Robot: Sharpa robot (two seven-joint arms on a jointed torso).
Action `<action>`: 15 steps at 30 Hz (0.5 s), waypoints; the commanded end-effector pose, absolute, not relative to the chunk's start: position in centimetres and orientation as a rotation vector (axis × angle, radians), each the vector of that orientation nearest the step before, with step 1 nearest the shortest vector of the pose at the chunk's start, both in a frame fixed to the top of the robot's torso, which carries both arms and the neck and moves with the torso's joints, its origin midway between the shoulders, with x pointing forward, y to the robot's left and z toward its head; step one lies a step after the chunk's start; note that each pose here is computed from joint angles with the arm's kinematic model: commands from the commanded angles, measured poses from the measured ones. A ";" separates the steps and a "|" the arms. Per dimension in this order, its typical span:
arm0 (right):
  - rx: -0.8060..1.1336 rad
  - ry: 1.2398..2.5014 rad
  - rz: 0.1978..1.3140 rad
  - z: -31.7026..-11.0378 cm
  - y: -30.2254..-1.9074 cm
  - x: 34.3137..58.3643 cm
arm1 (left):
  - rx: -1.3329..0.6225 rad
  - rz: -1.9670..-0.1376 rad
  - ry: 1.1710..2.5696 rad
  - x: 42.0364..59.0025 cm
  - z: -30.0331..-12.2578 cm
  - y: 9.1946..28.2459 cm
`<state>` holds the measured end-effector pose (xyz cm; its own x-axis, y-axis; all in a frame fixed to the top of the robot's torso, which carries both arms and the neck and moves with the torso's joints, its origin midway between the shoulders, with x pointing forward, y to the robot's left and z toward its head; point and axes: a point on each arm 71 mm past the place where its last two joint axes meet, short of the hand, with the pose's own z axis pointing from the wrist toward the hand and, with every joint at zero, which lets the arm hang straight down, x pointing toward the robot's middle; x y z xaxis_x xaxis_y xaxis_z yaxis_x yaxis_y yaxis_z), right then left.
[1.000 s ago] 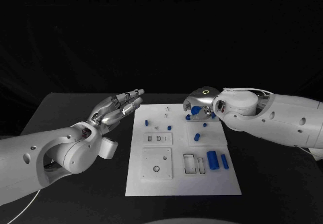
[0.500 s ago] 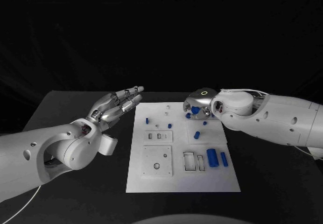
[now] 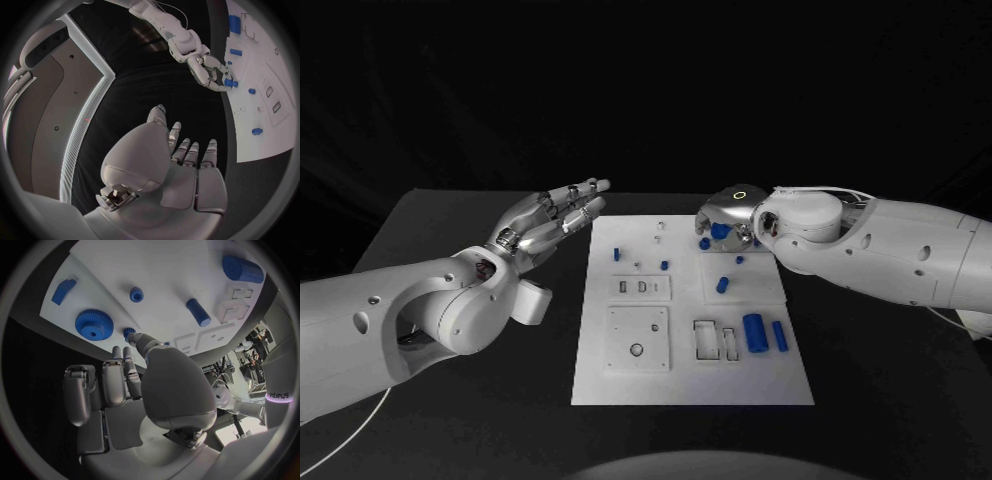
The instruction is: Assemble the parts on the task board
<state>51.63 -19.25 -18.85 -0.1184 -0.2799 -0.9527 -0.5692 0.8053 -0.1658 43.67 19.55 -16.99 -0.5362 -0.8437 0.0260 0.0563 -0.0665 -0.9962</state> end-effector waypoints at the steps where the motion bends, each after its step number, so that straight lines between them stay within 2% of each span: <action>1: -0.689 1.694 0.303 -18.9 -19.0 51.6 | -0.853 -1.709 1.543 43.6 -16.9 19.3; 15: -0.676 1.704 0.324 -19.5 -19.0 51.8 | -0.853 -1.710 1.571 43.7 -17.1 19.2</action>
